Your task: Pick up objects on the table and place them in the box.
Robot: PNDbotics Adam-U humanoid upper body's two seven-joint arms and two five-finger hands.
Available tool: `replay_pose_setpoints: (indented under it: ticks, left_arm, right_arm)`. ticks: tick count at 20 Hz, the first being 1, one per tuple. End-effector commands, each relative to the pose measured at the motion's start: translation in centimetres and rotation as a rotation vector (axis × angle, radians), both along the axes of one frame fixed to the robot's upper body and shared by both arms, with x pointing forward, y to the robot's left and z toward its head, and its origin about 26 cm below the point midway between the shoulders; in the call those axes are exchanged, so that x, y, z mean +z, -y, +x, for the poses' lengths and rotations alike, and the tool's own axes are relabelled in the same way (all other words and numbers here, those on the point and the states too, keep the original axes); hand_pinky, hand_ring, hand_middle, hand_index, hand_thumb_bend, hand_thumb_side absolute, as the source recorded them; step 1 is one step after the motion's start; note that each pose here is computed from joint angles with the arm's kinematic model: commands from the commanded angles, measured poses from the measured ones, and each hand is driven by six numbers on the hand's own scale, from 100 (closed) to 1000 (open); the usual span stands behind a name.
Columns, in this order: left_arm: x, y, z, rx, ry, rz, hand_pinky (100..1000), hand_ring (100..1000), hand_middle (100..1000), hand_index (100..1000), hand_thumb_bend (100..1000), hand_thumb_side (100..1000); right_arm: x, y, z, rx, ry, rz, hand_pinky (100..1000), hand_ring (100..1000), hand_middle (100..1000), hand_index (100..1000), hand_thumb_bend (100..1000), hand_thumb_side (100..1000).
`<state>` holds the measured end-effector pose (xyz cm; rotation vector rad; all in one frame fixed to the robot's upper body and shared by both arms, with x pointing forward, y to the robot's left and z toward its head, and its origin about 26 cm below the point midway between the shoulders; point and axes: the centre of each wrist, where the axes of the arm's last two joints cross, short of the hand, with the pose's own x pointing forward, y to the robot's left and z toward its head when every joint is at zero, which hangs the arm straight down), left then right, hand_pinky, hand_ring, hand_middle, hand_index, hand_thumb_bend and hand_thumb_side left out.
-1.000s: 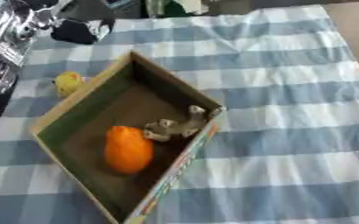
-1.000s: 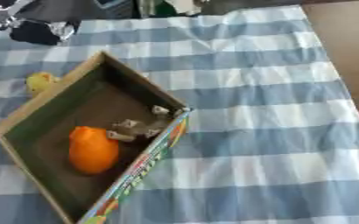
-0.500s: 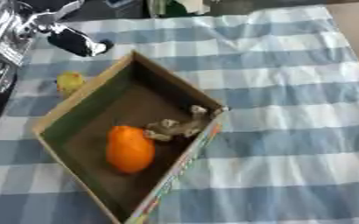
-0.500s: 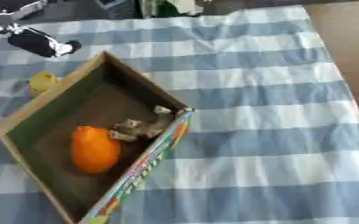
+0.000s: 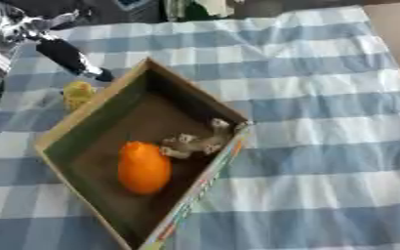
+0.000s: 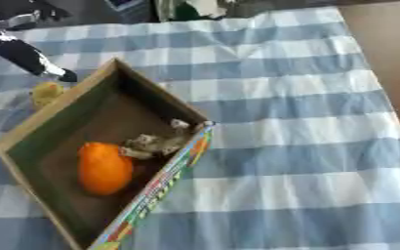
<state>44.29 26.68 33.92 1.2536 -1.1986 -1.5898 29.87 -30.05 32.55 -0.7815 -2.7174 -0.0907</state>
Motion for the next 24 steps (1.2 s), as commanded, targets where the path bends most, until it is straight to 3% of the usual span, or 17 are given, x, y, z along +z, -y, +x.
replay_pose_setpoints:
  ticks: [1, 8, 13, 24]
  left_arm:
    - [1.6, -1.9, -0.2, 0.074, 0.0, -0.012, 815, 867, 821, 993, 712, 593]
    - [1.3, -3.3, 0.1, 0.133, -0.087, -0.056, 779, 835, 782, 957, 637, 590]
    - [0.7, -3.8, 0.3, 0.15, -0.109, -0.073, 743, 812, 762, 928, 529, 523]
    - [-0.2, -4.2, 0.8, 0.155, -0.191, -0.108, 730, 807, 771, 931, 508, 489]
  right_arm:
    - [0.7, 0.1, -0.6, 0.003, 0.024, -0.011, 696, 780, 707, 777, 100, 693]
    - [0.6, 0.2, -0.6, 0.002, 0.018, -0.004, 696, 781, 702, 776, 100, 695]
    - [0.6, 0.2, -0.6, 0.001, 0.016, 0.0, 697, 782, 701, 776, 100, 697]
    - [0.4, 0.3, -0.6, -0.001, 0.004, 0.007, 698, 783, 700, 775, 100, 696]
